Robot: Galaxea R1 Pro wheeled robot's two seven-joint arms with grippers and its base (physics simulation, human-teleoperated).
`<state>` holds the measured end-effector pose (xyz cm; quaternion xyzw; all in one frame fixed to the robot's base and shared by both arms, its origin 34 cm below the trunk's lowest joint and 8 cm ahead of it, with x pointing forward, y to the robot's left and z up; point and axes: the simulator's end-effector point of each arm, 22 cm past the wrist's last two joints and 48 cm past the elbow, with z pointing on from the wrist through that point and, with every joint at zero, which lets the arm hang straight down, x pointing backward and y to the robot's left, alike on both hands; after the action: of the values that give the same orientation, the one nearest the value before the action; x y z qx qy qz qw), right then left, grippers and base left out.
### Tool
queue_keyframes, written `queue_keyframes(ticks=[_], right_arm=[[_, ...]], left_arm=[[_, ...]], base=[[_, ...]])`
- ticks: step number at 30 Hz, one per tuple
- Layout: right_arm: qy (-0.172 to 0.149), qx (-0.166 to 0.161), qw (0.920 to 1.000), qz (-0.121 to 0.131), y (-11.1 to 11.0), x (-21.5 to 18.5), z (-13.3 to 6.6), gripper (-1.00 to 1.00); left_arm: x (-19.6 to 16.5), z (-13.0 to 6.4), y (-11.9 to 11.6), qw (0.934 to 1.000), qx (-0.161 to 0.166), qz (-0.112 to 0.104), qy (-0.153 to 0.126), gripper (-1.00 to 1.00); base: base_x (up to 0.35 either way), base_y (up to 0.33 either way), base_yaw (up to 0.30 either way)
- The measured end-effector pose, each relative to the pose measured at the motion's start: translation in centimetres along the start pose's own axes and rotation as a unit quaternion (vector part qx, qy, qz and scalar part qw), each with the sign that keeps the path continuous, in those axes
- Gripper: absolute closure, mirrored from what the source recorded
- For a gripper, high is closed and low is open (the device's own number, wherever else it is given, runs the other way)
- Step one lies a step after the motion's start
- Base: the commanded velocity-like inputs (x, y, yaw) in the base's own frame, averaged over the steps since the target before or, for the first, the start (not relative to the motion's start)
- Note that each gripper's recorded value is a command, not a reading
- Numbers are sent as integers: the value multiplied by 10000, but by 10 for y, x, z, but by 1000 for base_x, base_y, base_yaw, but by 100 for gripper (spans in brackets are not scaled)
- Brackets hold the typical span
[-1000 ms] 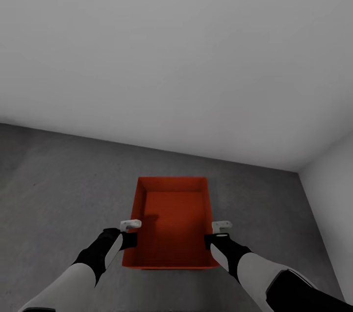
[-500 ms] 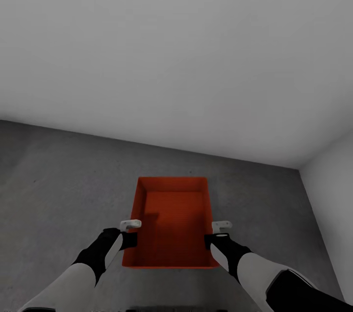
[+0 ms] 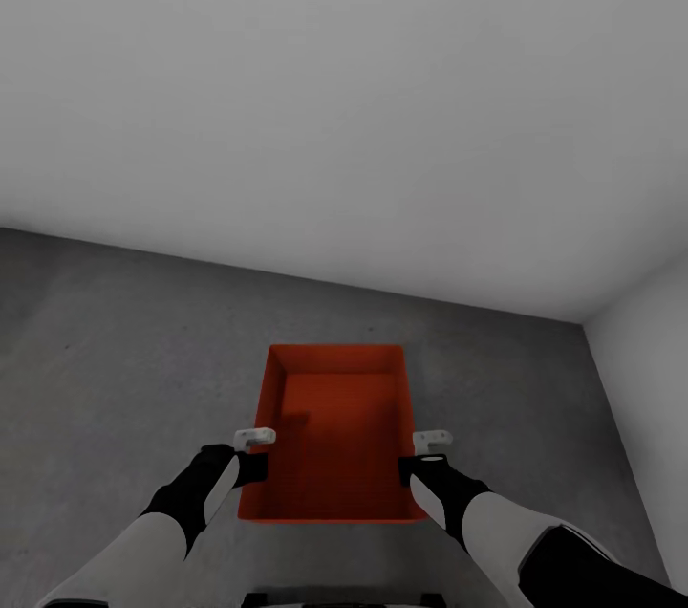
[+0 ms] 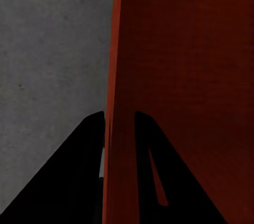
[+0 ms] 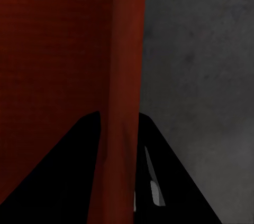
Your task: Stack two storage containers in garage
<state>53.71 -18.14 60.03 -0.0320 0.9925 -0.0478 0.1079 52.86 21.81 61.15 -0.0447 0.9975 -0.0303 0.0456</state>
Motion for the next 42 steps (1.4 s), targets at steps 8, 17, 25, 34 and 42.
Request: queue_keyframes(ticks=[8,17,25,34,42], right_arm=[[-11,5,10000,-6,0,-1,1,100],[-15,7,10000,-7,0,-1,1,100],[-19,7,10000,-6,0,-1,0,100],[-20,7,10000,-9,0,-1,1,100],[-11,6,10000,-8,0,-1,1,100]], left_arm=[[0,1,0,10000,6,-4,-10,100],[0,1,0,10000,7,-8,-14,100],[0,1,0,10000,8,-4,-18,100],[0,1,0,10000,9,-7,-19,100],[0,1,0,10000,7,-9,-10,100]], base=[[0,0,0],[0,0,0],[130,0,0],[82,0,0],[2,0,0]])
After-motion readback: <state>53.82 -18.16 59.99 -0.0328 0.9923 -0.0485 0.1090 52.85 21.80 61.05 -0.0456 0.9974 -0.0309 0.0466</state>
